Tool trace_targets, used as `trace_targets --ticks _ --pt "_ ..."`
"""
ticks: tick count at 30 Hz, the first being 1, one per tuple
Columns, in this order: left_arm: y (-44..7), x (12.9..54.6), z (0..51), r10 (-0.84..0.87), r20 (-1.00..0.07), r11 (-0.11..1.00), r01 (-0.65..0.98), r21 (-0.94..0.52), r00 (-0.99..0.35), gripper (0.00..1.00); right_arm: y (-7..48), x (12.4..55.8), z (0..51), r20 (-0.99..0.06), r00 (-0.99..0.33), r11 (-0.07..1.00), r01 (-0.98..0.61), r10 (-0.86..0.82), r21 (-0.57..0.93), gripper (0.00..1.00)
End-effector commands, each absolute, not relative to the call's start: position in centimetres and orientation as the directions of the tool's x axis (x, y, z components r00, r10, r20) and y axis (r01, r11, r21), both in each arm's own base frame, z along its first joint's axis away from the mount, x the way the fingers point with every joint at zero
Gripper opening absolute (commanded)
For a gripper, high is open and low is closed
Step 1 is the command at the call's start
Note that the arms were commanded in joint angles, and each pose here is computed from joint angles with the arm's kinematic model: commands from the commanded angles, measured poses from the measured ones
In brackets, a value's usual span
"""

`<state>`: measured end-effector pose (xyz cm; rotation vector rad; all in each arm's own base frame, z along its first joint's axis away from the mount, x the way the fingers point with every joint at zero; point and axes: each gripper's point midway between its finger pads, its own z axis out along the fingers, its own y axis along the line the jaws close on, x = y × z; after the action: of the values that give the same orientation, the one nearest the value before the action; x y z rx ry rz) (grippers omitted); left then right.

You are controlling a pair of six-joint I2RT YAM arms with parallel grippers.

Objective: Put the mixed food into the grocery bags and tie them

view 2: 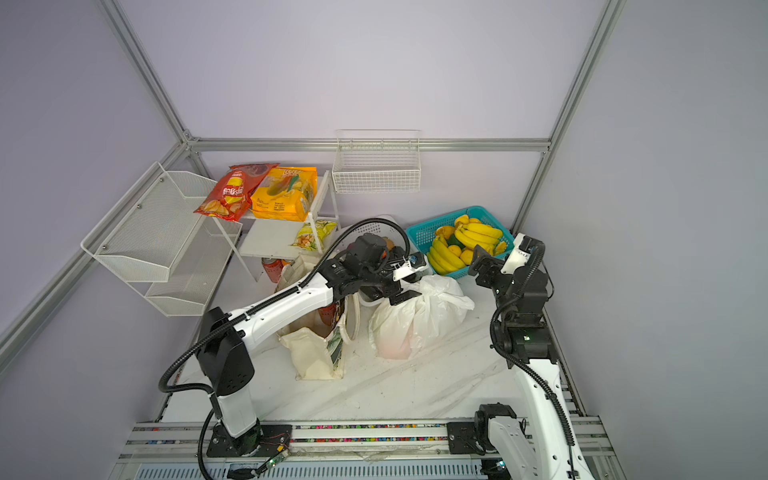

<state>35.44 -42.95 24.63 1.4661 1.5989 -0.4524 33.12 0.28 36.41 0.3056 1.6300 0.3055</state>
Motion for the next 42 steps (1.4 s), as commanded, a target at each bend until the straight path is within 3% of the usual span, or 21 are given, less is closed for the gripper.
trace_targets --ticks 1,4,8,14,18,25,34,38,42 --pt "-44.4 35.5 26.8 0.575 -0.814 0.239 0.936 0.258 0.078 1.0 -0.1 33.3 37.0 -0.929 -0.055 0.931 0.035 0.365 0.363 0.9" --pt "-45.4 35.7 25.0 0.594 -0.803 0.226 0.947 0.229 0.052 1.0 0.1 33.2 36.8 -0.928 -0.062 0.931 0.026 0.366 0.365 0.9" --pt "-47.1 34.8 23.2 0.594 -0.804 0.185 0.968 0.169 0.027 0.91 0.4 33.2 36.0 -0.927 -0.083 0.93 0.011 0.367 0.367 0.9" --pt "-48.1 33.8 22.7 0.571 -0.82 0.192 0.977 0.088 -0.038 0.52 0.5 33.3 35.1 -0.923 -0.108 0.929 0.014 0.369 0.37 0.9" --pt "-47.9 33.0 25.5 0.501 -0.861 0.232 0.972 0.034 -0.09 0.27 0.7 33.3 35.5 -0.92 -0.107 0.925 0.005 0.377 0.379 0.9" --pt "-45.0 31.6 35.2 0.2 -0.966 0.376 0.923 -0.078 -0.163 0.01 -1.0 32.1 40.9 -0.895 0.02 0.893 0.057 0.445 0.446 0.9" --pt "-36.7 31.4 47.0 -0.113 -0.986 0.628 0.76 -0.164 -0.119 0.0 -1.7 28.3 49.8 -0.852 0.205 0.87 0.001 0.482 0.492 0.9" --pt "-30.5 30.0 51.6 -0.203 -0.977 0.739 0.644 -0.199 -0.069 0.0 -0.3 28.6 50.2 -0.853 0.165 0.868 -0.068 0.496 0.492 0.9" --pt "-23.8 29.0 53.1 -0.253 -0.967 0.851 0.464 -0.244 -0.044 0.0 2.1 30.6 47.9 -0.846 0.043 0.839 -0.162 0.532 0.519 0.89"
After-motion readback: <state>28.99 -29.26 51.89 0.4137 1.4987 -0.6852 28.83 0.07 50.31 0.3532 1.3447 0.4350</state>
